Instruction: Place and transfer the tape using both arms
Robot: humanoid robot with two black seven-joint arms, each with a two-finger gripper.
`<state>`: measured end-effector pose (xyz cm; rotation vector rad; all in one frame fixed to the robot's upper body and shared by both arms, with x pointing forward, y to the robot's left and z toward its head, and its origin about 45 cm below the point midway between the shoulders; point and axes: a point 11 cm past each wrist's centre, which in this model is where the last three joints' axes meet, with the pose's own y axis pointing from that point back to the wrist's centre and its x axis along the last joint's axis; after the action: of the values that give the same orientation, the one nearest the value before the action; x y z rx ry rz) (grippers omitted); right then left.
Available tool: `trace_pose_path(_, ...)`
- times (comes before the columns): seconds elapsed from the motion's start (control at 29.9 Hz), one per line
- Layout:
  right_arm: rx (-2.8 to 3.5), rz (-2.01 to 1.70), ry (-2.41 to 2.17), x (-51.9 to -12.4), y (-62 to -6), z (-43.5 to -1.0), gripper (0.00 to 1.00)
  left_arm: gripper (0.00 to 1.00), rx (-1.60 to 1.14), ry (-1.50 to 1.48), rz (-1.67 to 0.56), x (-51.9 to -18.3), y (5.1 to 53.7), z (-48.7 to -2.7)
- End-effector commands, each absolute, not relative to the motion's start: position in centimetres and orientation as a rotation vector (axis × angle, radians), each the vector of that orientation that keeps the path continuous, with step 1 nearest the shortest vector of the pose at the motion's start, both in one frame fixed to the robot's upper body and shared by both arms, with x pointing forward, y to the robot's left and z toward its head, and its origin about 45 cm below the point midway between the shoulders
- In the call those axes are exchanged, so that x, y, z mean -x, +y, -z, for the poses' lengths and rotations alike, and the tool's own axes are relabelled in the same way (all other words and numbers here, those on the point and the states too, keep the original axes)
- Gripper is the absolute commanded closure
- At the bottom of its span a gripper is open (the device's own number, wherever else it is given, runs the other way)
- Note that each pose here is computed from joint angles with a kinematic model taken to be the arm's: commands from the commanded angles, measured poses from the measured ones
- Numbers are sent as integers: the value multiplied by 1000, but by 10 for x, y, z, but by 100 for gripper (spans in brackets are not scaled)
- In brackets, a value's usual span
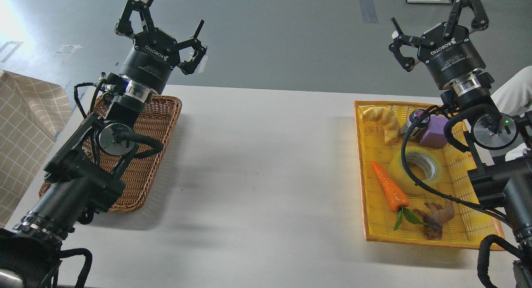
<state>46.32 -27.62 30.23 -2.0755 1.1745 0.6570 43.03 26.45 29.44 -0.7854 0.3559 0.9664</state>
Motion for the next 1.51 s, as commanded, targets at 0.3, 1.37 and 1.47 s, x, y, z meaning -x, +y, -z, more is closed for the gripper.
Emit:
trace_pose_path(0.3,2167,-589,1264,-461,-294,-302,0,2,787,353,-962,-430,264,-296)
trace_pose_path(1.37,2870,527,1859,-435,-372,-358,0,2,794,359,-950,-430,258,-297)
trace_pose_path(1.47,2955,647,1862,-425,-373,-357,0,2,794,359,-950,-430,258,-297)
